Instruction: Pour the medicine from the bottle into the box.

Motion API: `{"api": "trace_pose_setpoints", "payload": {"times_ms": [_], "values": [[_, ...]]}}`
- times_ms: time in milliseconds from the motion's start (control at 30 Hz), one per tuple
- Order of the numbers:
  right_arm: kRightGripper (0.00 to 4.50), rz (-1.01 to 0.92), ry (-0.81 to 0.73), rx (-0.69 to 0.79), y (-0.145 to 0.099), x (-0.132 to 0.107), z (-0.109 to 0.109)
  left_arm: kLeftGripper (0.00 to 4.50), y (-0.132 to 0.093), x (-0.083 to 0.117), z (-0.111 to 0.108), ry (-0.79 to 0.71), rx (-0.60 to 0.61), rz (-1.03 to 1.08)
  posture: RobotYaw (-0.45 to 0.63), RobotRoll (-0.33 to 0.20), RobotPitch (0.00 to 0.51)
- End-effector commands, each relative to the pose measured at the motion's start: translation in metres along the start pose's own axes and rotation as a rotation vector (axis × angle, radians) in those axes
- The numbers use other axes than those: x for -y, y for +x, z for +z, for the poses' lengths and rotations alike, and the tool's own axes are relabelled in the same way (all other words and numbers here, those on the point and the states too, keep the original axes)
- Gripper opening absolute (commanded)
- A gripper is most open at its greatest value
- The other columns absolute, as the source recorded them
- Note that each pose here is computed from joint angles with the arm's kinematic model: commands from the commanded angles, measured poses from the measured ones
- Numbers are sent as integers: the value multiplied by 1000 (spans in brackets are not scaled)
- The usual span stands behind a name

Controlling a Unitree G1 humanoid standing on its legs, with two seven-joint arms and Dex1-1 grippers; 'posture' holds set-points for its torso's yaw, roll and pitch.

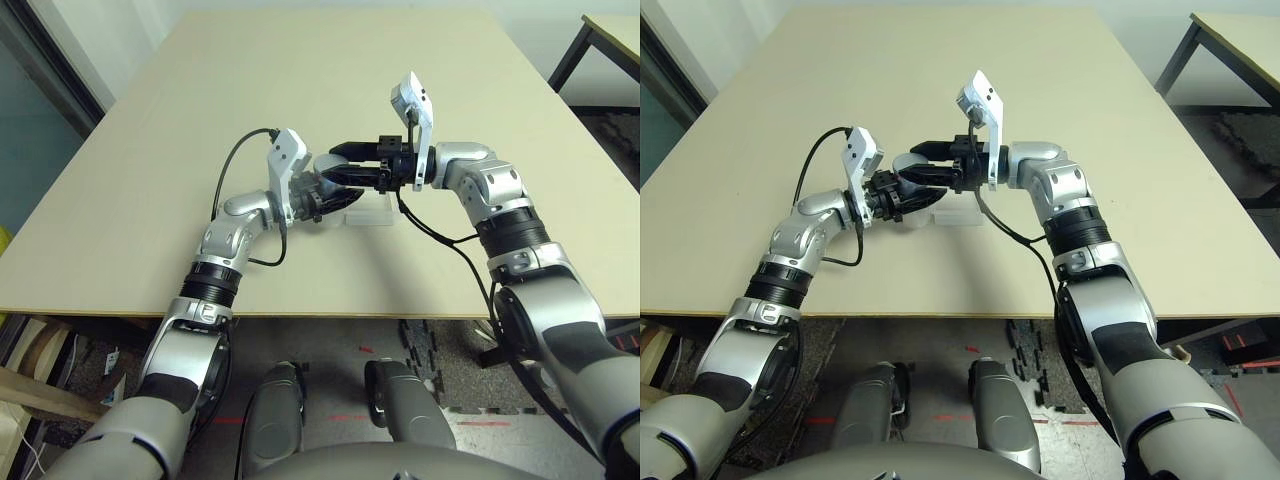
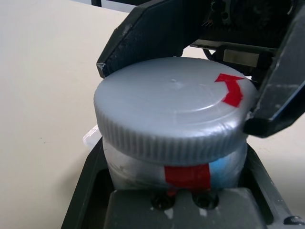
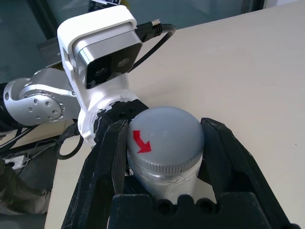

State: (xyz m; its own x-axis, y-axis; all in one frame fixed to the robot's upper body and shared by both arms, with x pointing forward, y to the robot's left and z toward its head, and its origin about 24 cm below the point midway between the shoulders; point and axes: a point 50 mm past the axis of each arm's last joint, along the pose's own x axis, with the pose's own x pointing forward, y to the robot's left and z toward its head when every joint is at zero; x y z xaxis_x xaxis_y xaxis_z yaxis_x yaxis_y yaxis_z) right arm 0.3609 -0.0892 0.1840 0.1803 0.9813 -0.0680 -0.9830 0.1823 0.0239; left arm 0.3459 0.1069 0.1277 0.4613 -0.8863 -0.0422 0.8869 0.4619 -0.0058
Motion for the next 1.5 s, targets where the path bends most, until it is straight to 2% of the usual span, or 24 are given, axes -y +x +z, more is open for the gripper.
{"api": "trace_pose_setpoints", "payload": {"times_ms": [33, 233, 333, 533, 733, 767, 900, 1133, 1500], "values": [[2552, 104, -23, -14, 5, -6, -1, 2647, 0, 1, 3, 1, -1, -7, -151, 0, 94], [2552, 338, -36, 68, 8, -18, 4, 2647, 0, 2, 5, -20, 11, -29, -148, 0, 94], [2552, 386, -48, 80, 10, -18, 6, 2647, 0, 3, 6, -23, 12, -32, -143, 0, 94], [2552, 378, -73, 62, 14, -10, 7, 2647, -2, 6, 6, -25, 16, -40, -129, 0, 95], [2552, 274, -83, 42, 6, 5, 8, 2647, -4, 8, 4, -17, 4, -47, -125, 0, 97], [3274, 253, -82, 39, 4, 7, 8, 2647, -4, 8, 4, -17, 3, -46, -126, 0, 97], [4497, 203, -73, 42, -4, 15, 11, 2647, -4, 8, 4, -16, 2, -45, -126, 0, 95], [4500, 182, -76, 46, -11, 19, 17, 2647, -5, 5, 4, -11, -3, -37, -130, 0, 91], [4500, 229, -66, 46, 5, 11, 8, 2647, 1, 3, 6, 13, 3, -29, -134, 0, 87]]}}
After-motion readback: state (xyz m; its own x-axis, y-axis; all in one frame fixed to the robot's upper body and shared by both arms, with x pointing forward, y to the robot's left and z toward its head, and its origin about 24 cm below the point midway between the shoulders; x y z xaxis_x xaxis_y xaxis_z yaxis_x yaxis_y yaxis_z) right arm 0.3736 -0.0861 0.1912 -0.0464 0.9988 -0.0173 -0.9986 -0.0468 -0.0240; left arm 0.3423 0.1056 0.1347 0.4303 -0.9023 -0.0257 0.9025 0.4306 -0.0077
